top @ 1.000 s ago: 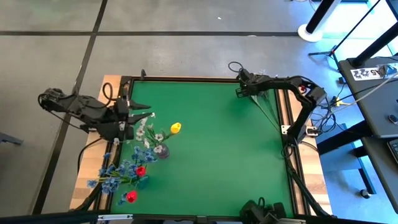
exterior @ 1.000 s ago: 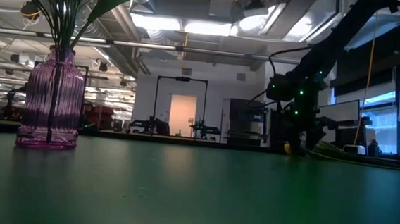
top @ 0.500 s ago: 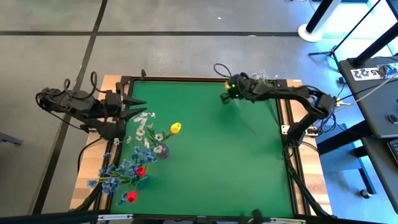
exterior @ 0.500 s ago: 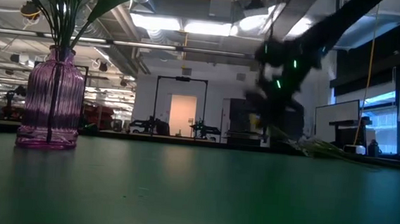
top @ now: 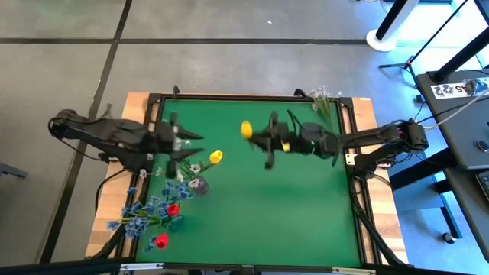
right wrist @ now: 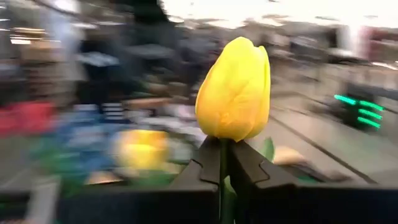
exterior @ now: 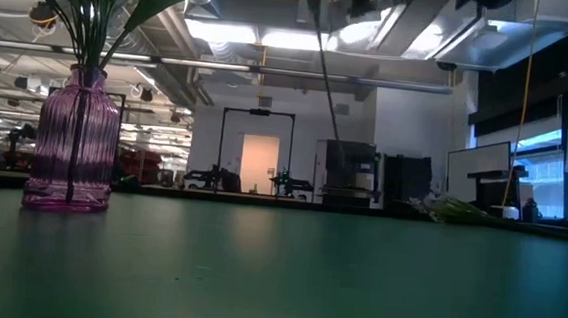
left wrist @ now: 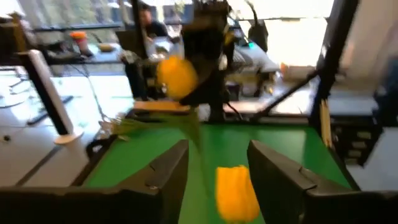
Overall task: Sort flowers into vase by color
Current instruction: Put the yellow tulip into the pink vase
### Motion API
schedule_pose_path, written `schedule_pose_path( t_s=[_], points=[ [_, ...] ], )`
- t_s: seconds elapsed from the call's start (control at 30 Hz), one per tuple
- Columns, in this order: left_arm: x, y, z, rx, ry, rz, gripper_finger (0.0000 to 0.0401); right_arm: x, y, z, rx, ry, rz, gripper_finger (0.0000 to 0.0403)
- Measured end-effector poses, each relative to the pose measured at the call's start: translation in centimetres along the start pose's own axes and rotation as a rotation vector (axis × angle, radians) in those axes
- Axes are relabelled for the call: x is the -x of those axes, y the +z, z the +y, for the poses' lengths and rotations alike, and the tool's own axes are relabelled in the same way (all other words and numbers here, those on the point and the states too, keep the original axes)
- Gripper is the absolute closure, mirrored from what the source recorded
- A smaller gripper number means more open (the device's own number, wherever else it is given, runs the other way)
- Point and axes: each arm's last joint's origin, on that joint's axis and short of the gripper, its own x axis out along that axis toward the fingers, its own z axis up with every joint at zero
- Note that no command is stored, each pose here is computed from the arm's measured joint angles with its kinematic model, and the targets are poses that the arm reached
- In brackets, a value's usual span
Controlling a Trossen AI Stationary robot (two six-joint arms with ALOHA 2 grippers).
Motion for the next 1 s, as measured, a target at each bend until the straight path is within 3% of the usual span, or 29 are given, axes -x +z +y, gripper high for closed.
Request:
schedule_pose_path(
  t_s=[0.2, 0.33, 0.43, 0.7, 0.87, 1.0],
  points=[
    [-5.0, -0.6, -1.8, -0.1, -0.107, 0.011, 0.0223, 0.6, 0.4, 4.1, 0.058, 0.183, -0.08, 0.0394],
    [-7.9, -0.9, -3.1, -0.156, -0.188, -0.037, 0.0227, 1.0, 0.8, 5.8, 0.107, 0.233, -0.132, 0.0396],
    [-9.5, -1.0, -3.7, -0.192, -0.187, -0.09, 0.0228, 1.3, 1.2, 6.5, 0.155, 0.25, -0.181, 0.0391],
    [-12.8, -1.5, -3.0, -0.135, -0.272, -0.16, 0.0229, 1.1, 1.6, 5.7, 0.261, 0.219, -0.235, 0.0396],
    [-14.5, -1.8, -1.5, -0.076, -0.26, -0.186, 0.0229, 0.1, 1.6, 4.7, 0.266, 0.236, -0.255, 0.0392],
    [-15.2, -2.2, -0.8, -0.052, -0.33, -0.168, 0.024, -0.5, 1.3, 4.7, 0.257, 0.226, -0.245, 0.0391]
  ],
)
